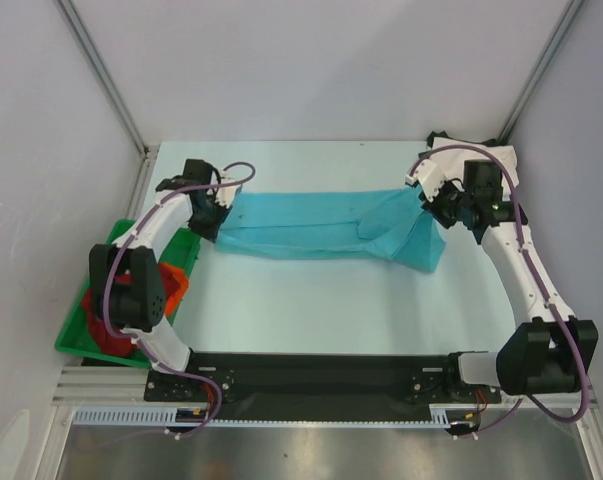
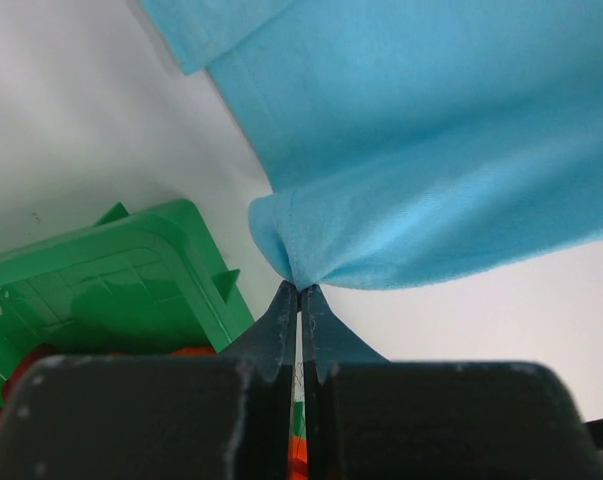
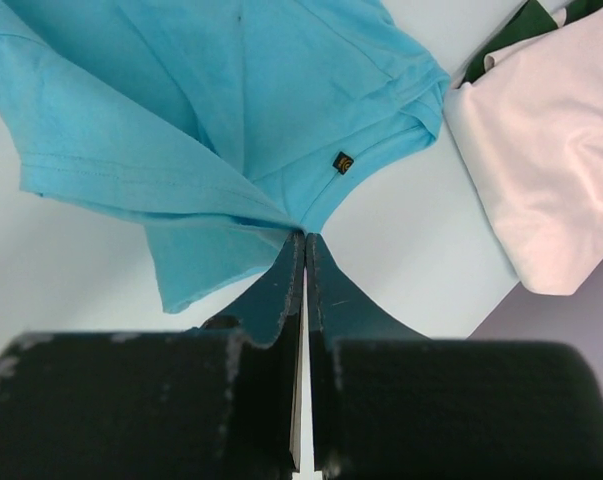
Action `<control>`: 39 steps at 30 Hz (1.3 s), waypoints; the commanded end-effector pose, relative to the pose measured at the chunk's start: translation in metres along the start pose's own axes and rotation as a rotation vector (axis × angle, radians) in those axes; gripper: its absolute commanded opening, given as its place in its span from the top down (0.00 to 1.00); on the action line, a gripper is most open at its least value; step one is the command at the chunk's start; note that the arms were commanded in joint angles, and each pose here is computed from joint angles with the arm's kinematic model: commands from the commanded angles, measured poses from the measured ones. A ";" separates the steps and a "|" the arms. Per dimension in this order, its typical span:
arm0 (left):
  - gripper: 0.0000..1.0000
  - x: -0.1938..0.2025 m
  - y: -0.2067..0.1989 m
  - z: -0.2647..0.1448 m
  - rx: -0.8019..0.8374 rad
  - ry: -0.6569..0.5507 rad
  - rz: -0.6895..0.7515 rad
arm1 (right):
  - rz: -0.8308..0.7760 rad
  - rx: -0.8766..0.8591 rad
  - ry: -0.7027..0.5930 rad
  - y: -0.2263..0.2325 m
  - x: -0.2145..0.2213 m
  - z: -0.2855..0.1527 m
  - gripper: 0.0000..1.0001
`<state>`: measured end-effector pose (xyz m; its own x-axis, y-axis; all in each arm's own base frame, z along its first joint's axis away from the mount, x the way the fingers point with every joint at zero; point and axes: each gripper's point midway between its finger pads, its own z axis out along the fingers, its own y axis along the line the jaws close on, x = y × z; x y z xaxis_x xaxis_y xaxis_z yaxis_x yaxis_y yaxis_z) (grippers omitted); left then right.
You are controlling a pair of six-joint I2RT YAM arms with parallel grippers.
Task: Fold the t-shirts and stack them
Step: Fold the tshirt
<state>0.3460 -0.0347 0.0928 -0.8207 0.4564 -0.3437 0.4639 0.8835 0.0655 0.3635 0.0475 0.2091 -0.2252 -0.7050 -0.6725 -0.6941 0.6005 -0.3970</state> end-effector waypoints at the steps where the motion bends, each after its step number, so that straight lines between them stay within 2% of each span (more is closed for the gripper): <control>1: 0.99 -0.023 0.016 -0.003 -0.040 -0.044 -0.011 | -0.016 0.056 -0.067 -0.026 -0.024 0.001 1.00; 8: 1.00 -0.040 0.027 0.006 -0.055 -0.037 -0.018 | 0.005 0.044 -0.054 -0.040 -0.022 0.026 1.00; 28: 1.00 -0.054 0.052 0.050 -0.066 0.042 -0.041 | 0.058 0.006 -0.024 -0.076 -0.015 0.100 1.00; 35: 0.99 -0.060 0.062 0.053 -0.107 0.050 -0.052 | 0.063 0.012 -0.031 -0.091 -0.019 0.120 1.00; 36: 0.97 -0.060 0.063 0.051 -0.114 0.049 -0.053 | 0.065 0.012 -0.031 -0.092 -0.019 0.122 1.00; 37: 0.82 -0.059 0.064 0.050 -0.121 0.049 -0.055 | 0.066 0.009 -0.032 -0.093 -0.021 0.125 1.00; 39: 0.66 -0.059 0.065 0.043 -0.136 0.038 -0.062 | 0.068 0.007 -0.034 -0.094 -0.021 0.128 1.00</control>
<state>0.4310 -0.0196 0.0537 -0.8605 0.4301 -0.2732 0.4118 0.9028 0.1242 0.5031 0.0507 0.1579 -0.2970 -0.6674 -0.6829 -0.6967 0.6406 -0.3229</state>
